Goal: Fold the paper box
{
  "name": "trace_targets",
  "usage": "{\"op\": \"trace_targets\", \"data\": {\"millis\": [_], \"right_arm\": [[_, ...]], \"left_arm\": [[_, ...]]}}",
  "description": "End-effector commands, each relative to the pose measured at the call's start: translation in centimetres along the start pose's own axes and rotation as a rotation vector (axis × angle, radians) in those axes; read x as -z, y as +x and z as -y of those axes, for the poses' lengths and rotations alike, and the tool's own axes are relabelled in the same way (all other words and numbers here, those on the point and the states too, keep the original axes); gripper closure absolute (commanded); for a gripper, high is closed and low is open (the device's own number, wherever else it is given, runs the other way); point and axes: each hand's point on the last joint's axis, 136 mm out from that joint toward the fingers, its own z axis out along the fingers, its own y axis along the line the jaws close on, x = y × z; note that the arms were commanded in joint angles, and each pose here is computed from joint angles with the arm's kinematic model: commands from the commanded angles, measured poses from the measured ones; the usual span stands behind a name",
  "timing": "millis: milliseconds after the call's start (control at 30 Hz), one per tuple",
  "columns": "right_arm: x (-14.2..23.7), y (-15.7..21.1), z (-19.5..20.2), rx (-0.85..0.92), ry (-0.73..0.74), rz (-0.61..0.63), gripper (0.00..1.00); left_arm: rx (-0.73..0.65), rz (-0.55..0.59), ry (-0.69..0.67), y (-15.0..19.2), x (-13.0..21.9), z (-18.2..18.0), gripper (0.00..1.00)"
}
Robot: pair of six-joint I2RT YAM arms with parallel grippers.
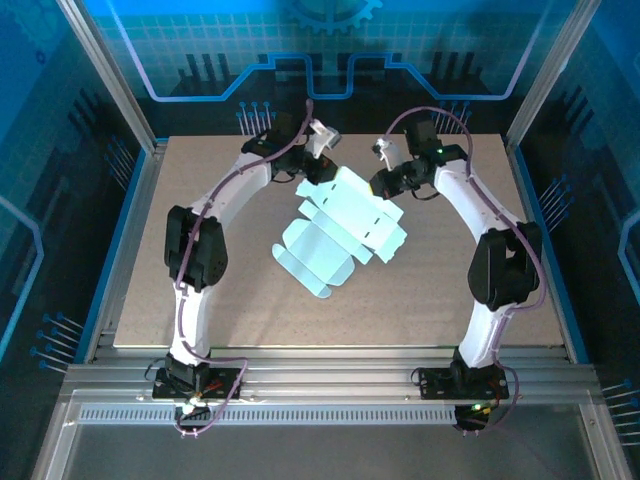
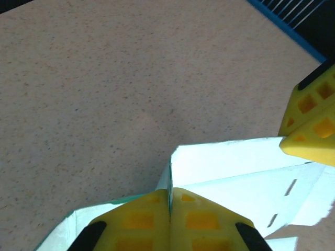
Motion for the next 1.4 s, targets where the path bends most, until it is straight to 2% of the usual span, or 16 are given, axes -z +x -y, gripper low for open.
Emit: {"op": "trace_targets", "data": {"millis": [0, 133, 433, 600, 767, 833, 867, 933, 1033, 1100, 1200, 1367], "right_arm": [[0.8, -2.0, 1.5, -0.107, 0.173, 0.102, 1.00], [0.3, -2.1, 0.9, -0.173, 0.214, 0.111, 1.00], [-1.8, -1.5, -2.0, -0.461, 0.161, 0.104, 1.00], [-2.7, -1.8, -2.5, -0.509, 0.112, 0.101, 1.00], [-2.7, -2.3, -2.6, -0.499, 0.097, 0.107, 1.00], [-2.6, -2.5, -2.5, -0.482, 0.092, 0.110, 1.00], [-2.6, -2.4, -2.5, -0.472, 0.095, 0.106, 1.00], [-2.4, -2.3, -2.3, -0.432, 0.107, 0.108, 1.00], [-2.0, -2.3, -1.9, -0.366, 0.124, 0.111, 1.00], [-1.8, -2.4, -1.7, -0.308, 0.117, 0.115, 1.00], [-1.3, -2.5, -1.3, -0.225, 0.114, 0.115, 1.00], [-0.3, -2.5, 0.0, -0.166, 0.053, 0.112, 1.00]], "left_arm": [[-0.132, 0.104, -0.085, -2.4, 1.4, 3.1, 0.97], [-0.182, 0.176, -0.134, -2.7, 1.1, 4.5, 0.97], [-0.349, 0.185, -0.363, -2.9, -1.1, 5.5, 0.96], [-0.405, 0.245, -0.441, -3.1, -1.2, 5.6, 0.96], [-0.378, 0.224, -0.425, -2.7, -1.6, 5.4, 0.93], [-0.320, 0.229, -0.379, -2.6, -1.4, 5.2, 0.88], [-0.280, 0.231, -0.342, -2.6, -1.3, 5.0, 0.82], [-0.216, 0.249, -0.222, -2.7, -0.8, 5.6, 0.63], [-0.170, 0.242, -0.104, -3.0, 0.0, 6.4, 0.42], [-0.148, 0.252, -0.037, -3.3, 0.8, 7.1, 0.34], [-0.056, 0.333, 0.049, -4.4, 3.5, 6.5, 0.24], [0.008, 0.407, 0.076, -4.5, 8.0, 4.8, 0.15]]}}
